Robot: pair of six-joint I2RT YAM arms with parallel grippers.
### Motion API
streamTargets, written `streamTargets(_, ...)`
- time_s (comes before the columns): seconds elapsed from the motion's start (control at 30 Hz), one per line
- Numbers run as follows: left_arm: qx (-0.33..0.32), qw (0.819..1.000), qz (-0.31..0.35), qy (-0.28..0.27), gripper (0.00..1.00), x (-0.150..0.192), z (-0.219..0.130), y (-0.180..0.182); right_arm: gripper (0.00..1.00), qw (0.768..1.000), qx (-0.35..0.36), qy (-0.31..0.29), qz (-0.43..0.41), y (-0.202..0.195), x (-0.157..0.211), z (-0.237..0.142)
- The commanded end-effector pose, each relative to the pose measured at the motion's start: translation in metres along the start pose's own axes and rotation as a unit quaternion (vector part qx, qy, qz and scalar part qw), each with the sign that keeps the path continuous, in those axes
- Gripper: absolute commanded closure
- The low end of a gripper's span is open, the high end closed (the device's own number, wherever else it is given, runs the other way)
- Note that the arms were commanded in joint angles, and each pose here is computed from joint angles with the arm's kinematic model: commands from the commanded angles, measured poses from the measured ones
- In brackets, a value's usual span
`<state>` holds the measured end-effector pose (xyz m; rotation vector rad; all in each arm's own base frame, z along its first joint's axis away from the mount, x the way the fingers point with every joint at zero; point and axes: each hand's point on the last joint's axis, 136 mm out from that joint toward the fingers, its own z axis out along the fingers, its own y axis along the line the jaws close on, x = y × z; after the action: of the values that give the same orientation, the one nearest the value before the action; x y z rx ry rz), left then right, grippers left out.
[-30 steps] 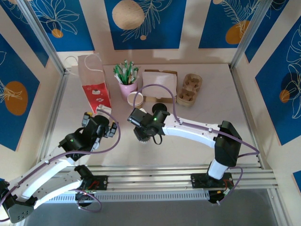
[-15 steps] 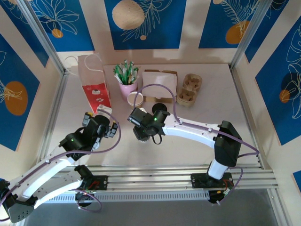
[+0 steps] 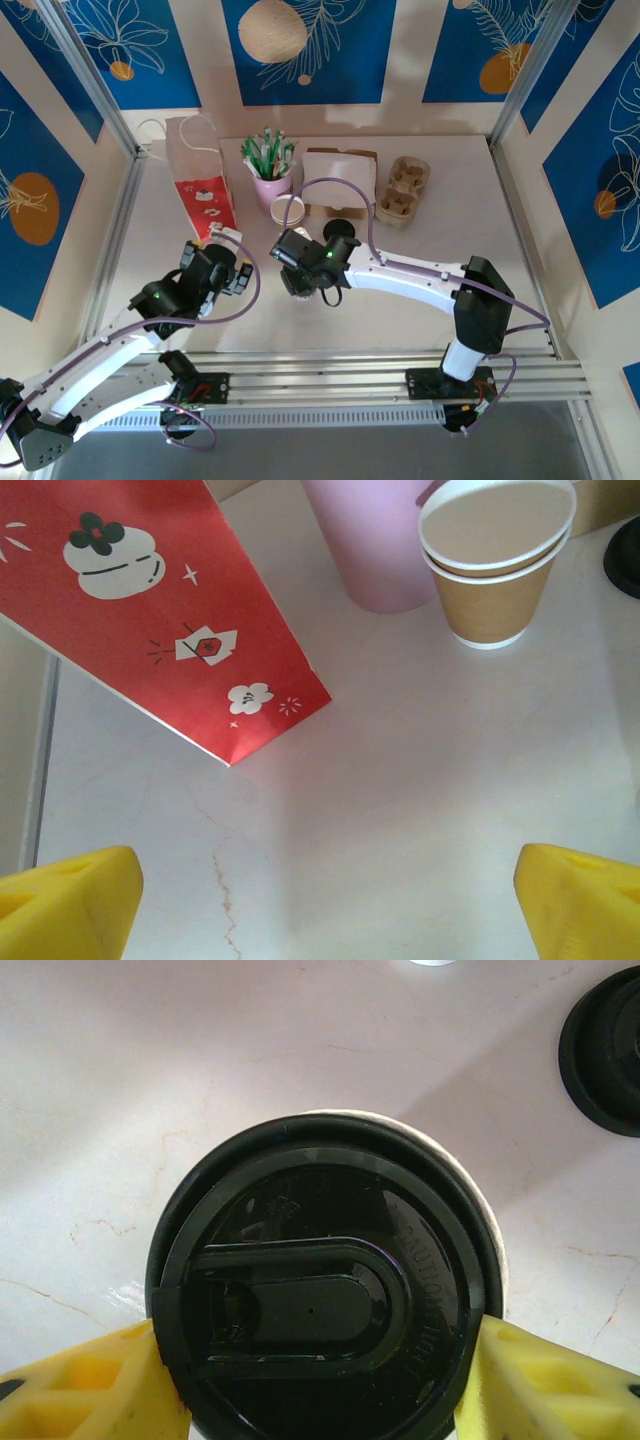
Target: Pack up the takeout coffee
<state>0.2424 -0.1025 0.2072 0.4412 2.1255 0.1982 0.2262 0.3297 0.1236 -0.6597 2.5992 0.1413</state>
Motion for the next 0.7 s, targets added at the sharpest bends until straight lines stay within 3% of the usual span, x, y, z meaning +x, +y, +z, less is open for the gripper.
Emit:
streamTargets(0.0,0.010,1.000,-0.002,0.004,0.05,-0.003,-0.002,-0.001,0.41,0.966,0.065,0.250,-0.029,-0.031,0.136,0.061)
streamTargets(0.2,0.022,1.000,-0.004,0.007,0.15,-0.003,-0.003,-0.004,0.41,0.963,0.066,0.258,-0.027,-0.034,0.141,0.062)
streamTargets(0.67,0.019,1.000,-0.021,0.002,0.22,-0.005,-0.007,0.001,0.42,0.975,0.020,0.219,-0.011,-0.030,0.111,0.035)
